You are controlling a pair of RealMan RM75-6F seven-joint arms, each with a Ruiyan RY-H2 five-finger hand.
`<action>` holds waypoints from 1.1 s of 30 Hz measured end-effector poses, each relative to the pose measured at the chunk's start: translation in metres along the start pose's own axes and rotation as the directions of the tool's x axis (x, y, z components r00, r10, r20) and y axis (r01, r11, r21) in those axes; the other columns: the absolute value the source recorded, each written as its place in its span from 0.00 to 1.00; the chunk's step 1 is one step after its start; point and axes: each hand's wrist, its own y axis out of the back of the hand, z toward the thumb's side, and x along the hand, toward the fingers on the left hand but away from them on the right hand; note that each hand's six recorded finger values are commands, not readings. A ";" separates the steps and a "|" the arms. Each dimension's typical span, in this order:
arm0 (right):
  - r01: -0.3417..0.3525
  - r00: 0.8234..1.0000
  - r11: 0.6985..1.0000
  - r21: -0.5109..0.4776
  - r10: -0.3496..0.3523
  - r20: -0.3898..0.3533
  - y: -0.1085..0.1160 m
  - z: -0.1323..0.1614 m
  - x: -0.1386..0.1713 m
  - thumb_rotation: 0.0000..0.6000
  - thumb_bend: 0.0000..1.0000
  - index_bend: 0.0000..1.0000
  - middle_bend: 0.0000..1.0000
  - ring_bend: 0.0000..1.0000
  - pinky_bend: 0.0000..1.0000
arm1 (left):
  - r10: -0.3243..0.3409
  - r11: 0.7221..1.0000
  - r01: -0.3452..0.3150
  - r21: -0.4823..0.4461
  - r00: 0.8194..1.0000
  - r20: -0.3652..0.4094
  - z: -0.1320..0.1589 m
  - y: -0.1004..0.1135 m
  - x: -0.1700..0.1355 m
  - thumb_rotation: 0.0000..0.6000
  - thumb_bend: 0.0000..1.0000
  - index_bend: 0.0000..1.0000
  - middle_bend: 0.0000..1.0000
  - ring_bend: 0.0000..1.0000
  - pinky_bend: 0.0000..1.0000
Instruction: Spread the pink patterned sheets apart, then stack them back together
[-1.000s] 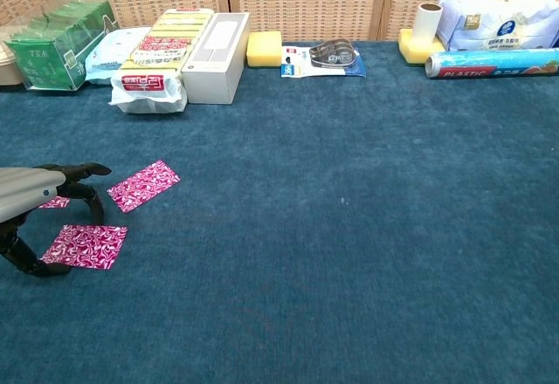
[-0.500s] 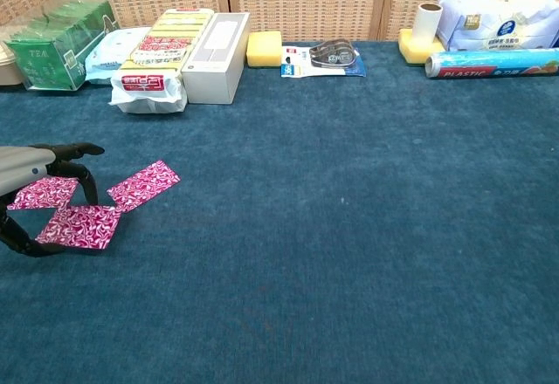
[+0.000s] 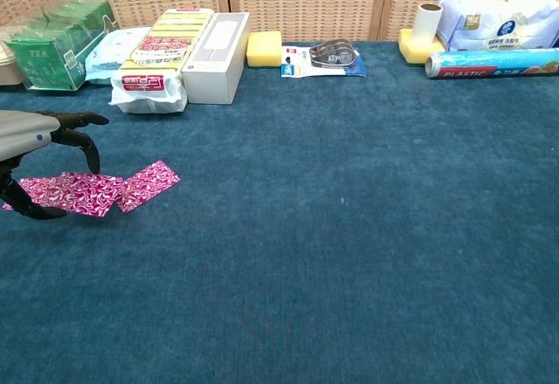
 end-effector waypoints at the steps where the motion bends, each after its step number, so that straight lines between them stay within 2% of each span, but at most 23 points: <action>1: -0.001 1.000 1.000 0.000 0.001 -0.001 0.000 0.000 0.000 1.00 0.00 0.07 0.00 0.00 0.00 | 0.000 1.000 0.000 0.005 1.000 0.012 0.000 0.000 0.001 1.00 0.22 0.37 0.00 0.00 0.02; 12: -0.005 1.000 1.000 0.004 0.005 0.000 -0.002 0.001 0.000 1.00 0.00 0.07 0.00 0.00 0.00 | 0.019 0.999 -0.021 0.026 0.997 0.073 -0.008 0.003 0.012 1.00 0.22 0.37 0.00 0.00 0.02; 15: -0.002 1.000 1.000 0.002 0.002 0.003 -0.001 0.001 0.000 1.00 0.00 0.07 0.00 0.00 0.00 | 0.052 0.996 -0.061 0.071 0.991 0.121 -0.004 0.007 0.015 1.00 0.21 0.38 0.00 0.00 0.02; 19: -0.001 1.000 1.000 0.000 0.001 0.006 -0.001 0.000 -0.001 1.00 0.00 0.07 0.00 0.00 0.00 | 0.110 0.978 -0.143 0.149 0.971 0.211 -0.008 0.013 0.017 1.00 0.21 0.38 0.00 0.00 0.02; 23: -0.003 1.000 1.000 0.000 0.003 0.002 -0.001 0.001 0.000 1.00 0.00 0.07 0.00 0.00 0.00 | 0.123 0.974 -0.161 0.161 0.967 0.221 -0.023 0.014 0.018 1.00 0.22 0.38 0.00 0.00 0.02; 27: -0.007 1.000 1.000 0.003 0.007 0.001 -0.002 0.001 0.000 1.00 0.00 0.07 0.00 0.00 0.00 | 0.101 0.987 -0.120 0.104 0.980 0.171 -0.028 0.011 0.018 1.00 0.23 0.41 0.00 0.00 0.02; 30: -0.013 1.000 1.000 0.005 0.013 -0.003 -0.004 0.003 0.000 1.00 0.00 0.07 0.00 0.00 0.00 | 0.081 0.996 -0.083 0.014 0.990 0.111 -0.029 0.009 0.018 1.00 0.24 0.44 0.00 0.00 0.02; 33: -0.017 1.000 1.000 0.006 0.017 -0.004 -0.005 0.004 0.000 1.00 0.00 0.07 0.00 0.00 0.00 | 0.055 0.993 -0.049 -0.111 0.997 0.052 -0.023 0.009 0.017 1.00 0.24 0.44 0.00 0.00 0.02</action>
